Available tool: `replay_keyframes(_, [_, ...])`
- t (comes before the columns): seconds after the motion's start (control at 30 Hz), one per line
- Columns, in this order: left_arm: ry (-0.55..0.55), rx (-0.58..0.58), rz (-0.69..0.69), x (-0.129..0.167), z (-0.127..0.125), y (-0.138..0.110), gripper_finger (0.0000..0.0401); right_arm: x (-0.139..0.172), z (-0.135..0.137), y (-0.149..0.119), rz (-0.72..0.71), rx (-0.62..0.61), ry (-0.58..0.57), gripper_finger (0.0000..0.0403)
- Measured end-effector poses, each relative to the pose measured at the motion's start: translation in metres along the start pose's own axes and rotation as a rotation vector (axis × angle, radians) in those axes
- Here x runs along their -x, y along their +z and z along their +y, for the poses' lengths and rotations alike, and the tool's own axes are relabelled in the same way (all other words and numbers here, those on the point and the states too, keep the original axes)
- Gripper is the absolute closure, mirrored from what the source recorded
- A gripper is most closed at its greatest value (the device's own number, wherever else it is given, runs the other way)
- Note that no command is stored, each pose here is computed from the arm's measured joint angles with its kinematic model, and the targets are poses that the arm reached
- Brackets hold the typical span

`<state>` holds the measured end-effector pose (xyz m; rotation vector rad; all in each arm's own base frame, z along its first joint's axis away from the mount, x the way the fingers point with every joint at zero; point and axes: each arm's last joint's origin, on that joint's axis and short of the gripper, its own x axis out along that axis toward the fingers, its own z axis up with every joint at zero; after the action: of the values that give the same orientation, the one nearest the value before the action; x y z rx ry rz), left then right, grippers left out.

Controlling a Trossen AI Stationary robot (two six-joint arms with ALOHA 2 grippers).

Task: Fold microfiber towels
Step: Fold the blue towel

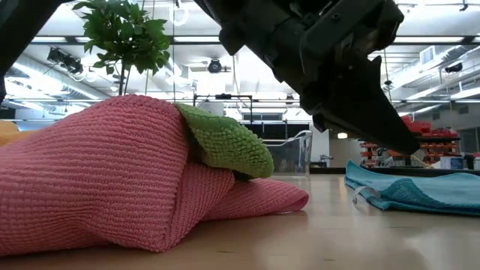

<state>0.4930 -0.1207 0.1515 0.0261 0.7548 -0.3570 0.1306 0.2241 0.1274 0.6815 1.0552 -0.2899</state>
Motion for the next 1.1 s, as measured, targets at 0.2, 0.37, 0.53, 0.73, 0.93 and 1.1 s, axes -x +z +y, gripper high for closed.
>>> replay_keyframes(0.2, [-0.005, -0.016, 0.002, -0.014, 0.002, -0.009, 0.0398, 0.000, 0.000, 0.000, -0.001, -0.025, -0.002, 0.0401])
replay_keyframes(0.37, [-0.001, 0.026, 0.022, -0.022, 0.005, -0.017, 0.0399, -0.002, -0.001, -0.001, 0.004, -0.028, -0.014, 0.0401])
replay_keyframes(0.53, [0.012, 0.076, 0.044, -0.020, 0.013, -0.019, 0.0398, -0.003, -0.002, -0.001, 0.003, -0.023, -0.024, 0.0401])
replay_keyframes(0.73, [0.023, 0.158, 0.107, -0.021, 0.020, -0.027, 0.0397, -0.007, -0.004, -0.004, 0.048, -0.016, -0.053, 0.0401])
replay_keyframes(0.93, [0.026, 0.155, 0.119, -0.018, 0.019, -0.025, 0.0397, -0.008, -0.003, -0.004, 0.055, -0.007, -0.051, 0.0401])
replay_keyframes(1.1, [0.035, 0.095, 0.091, -0.002, 0.020, -0.013, 0.0398, 0.004, 0.000, 0.000, 0.059, 0.016, -0.001, 0.0401])
